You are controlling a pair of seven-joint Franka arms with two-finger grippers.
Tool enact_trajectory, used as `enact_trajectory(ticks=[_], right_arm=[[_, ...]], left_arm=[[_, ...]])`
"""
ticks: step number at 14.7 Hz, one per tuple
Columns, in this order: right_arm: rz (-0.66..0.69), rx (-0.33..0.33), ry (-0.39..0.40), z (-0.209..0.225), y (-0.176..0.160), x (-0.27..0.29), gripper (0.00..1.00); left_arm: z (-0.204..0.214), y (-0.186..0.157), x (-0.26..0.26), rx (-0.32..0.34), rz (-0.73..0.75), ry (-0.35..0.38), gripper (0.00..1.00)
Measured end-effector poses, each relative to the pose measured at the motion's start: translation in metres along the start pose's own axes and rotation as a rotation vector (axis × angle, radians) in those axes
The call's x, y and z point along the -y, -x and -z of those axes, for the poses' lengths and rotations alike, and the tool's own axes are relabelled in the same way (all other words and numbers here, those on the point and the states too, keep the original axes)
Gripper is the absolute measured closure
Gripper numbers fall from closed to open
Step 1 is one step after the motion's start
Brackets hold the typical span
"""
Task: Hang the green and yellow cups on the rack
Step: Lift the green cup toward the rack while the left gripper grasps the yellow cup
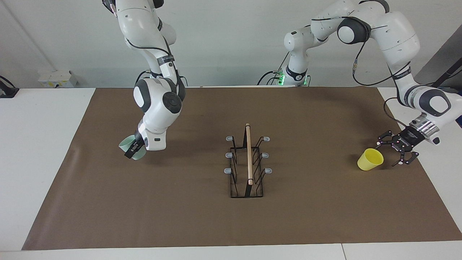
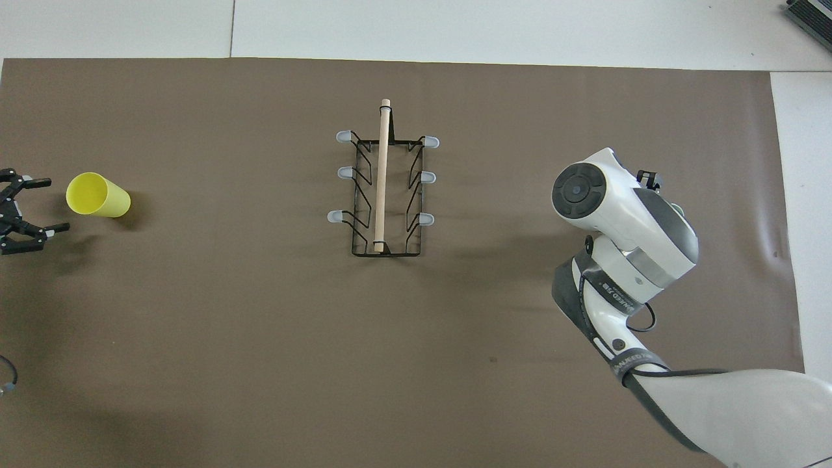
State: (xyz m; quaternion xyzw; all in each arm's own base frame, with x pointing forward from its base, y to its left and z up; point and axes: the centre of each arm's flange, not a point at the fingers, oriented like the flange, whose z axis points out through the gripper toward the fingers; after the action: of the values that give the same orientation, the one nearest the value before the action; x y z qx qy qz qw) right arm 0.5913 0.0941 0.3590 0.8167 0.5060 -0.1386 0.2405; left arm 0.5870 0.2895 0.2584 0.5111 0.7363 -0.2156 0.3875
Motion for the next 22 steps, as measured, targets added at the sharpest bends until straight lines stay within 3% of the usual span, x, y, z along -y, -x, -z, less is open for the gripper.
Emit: enact_trajectory(ticks=[4,10,16,22], right_arm=[[-0.070,-0.191,-0.144,0.035,-0.005,-0.001,0.33],[-0.196,-0.489,-0.239,0.100,-0.007,-0.007,0.33],[-0.363,-0.909,-0.358,0.148,-0.007,-0.016,0.33],[-0.477,-1.356,-0.485,0.130,-0.013,0.008,0.33]], left_arm=[[-0.023,-0.015,0.027,0.080,0.040,0.019,0.00],[-0.034,-0.011,0.047,0.173,0.060,0.095,0.00],[-0.047,-0.008,0.046,0.185,0.088,0.165,0.00],[-0.064,0.001,0.045,0.172,0.092,0.177,0.01]])
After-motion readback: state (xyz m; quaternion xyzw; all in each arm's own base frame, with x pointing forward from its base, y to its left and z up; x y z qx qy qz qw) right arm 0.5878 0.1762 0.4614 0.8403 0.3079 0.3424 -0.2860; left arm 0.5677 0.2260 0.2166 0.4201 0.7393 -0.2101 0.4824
